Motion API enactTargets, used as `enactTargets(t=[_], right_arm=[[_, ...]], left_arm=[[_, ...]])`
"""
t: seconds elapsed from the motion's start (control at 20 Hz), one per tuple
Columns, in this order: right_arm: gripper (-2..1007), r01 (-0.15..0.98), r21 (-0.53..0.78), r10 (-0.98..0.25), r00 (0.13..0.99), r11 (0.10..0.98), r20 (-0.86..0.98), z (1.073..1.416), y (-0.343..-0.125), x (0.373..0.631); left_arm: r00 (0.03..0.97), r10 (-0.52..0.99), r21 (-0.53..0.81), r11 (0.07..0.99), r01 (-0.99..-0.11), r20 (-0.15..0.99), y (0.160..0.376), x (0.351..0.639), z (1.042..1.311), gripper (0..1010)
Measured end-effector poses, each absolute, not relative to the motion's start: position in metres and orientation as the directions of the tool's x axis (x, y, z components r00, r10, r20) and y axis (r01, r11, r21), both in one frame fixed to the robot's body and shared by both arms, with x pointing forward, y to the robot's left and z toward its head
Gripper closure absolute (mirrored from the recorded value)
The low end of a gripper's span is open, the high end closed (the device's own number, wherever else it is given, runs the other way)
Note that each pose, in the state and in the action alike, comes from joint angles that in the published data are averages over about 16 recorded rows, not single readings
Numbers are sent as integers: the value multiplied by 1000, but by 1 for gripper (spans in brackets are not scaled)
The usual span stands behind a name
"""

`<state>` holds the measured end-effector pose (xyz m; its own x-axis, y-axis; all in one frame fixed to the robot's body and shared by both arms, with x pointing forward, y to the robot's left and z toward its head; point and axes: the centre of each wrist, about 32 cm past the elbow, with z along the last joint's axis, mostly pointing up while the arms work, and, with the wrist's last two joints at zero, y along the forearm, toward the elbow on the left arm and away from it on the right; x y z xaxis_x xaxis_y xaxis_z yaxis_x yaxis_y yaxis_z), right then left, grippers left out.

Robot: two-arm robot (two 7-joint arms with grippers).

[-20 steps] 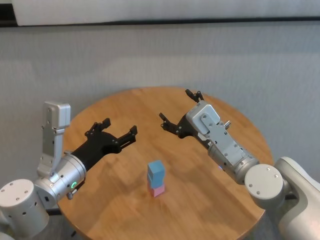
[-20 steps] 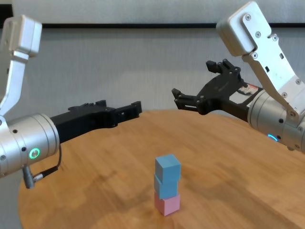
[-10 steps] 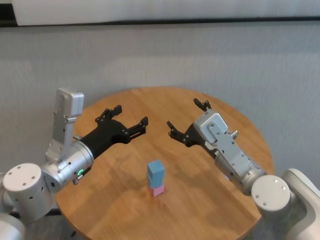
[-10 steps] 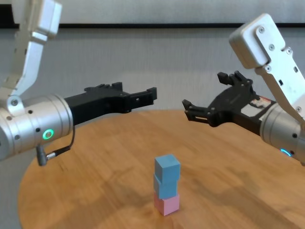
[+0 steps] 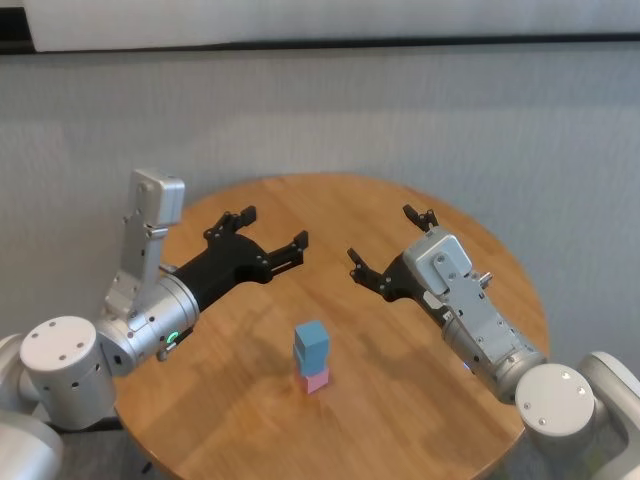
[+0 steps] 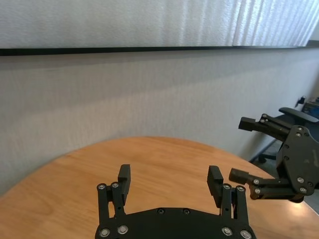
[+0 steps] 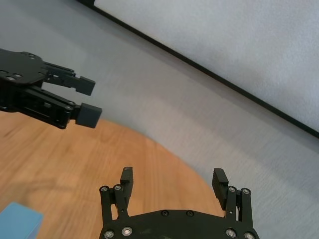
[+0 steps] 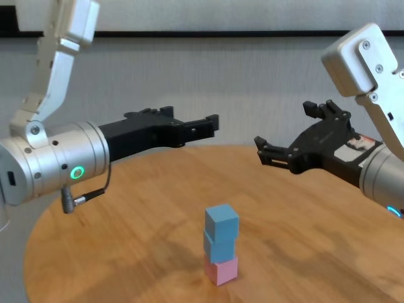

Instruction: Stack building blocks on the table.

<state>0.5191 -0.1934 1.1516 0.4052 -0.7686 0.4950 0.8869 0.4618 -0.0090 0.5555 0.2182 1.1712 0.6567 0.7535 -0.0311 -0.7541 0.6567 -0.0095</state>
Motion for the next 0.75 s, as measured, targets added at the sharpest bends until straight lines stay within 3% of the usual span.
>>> enactTargets(t=[0.75], right_arm=[[0, 891, -18, -770, 403, 454, 494, 1151, -194, 514]], left_arm=[[670, 742, 5, 670, -742, -31, 215, 557, 1173, 9]])
